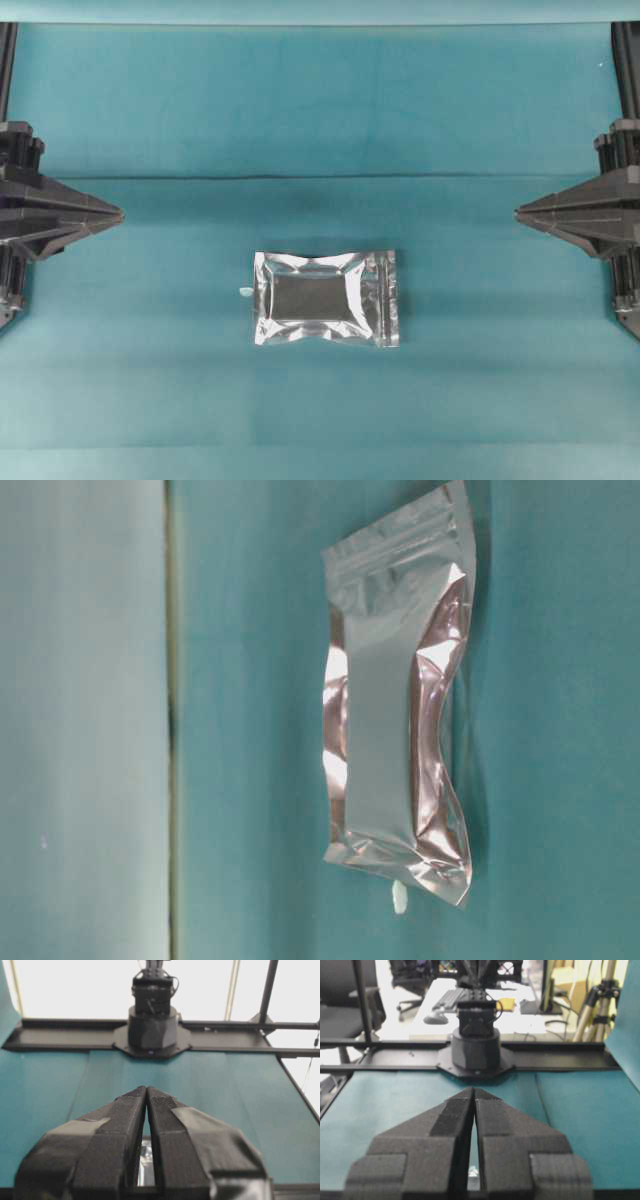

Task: Hand over the silver zip bag and make it stand upright.
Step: 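Move the right gripper to the silver zip bag's right edge and grasp it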

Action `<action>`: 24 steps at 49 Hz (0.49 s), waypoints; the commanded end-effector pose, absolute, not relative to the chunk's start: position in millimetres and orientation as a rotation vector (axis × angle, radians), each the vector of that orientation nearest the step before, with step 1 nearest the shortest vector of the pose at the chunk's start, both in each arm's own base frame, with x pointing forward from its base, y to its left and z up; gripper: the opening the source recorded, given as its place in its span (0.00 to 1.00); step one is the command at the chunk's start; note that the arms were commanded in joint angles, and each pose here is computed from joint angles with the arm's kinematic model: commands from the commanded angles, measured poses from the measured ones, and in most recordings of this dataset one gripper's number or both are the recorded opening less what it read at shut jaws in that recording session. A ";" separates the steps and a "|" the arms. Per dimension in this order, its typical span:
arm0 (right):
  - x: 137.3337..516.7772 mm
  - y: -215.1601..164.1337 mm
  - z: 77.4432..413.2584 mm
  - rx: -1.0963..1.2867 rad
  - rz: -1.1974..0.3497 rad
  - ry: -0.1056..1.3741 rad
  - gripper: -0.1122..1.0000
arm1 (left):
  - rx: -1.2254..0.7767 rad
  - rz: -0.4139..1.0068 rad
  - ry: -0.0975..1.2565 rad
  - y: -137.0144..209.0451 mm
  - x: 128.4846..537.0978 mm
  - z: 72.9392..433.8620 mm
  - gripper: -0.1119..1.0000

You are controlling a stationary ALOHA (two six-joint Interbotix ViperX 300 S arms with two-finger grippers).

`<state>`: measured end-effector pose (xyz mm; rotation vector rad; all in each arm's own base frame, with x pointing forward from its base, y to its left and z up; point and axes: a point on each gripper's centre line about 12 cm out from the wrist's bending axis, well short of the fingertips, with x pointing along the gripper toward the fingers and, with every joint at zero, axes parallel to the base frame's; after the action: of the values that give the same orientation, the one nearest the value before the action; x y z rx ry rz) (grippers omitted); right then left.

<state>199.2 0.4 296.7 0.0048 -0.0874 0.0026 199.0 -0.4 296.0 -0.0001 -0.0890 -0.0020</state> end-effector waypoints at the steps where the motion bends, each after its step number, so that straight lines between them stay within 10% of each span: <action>1: 202.1 2.4 301.7 0.040 0.013 -0.096 0.24 | 0.003 -0.026 -0.104 -5.0 207.2 307.9 0.23; 24: 251.9 -7.2 215.3 0.776 -0.201 0.294 0.10 | 0.077 -0.030 0.031 -6.6 271.6 302.0 0.11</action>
<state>244.3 -5.8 223.8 0.7015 0.2549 -0.1651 261.4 -6.3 293.3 0.0670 0.0451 -0.0288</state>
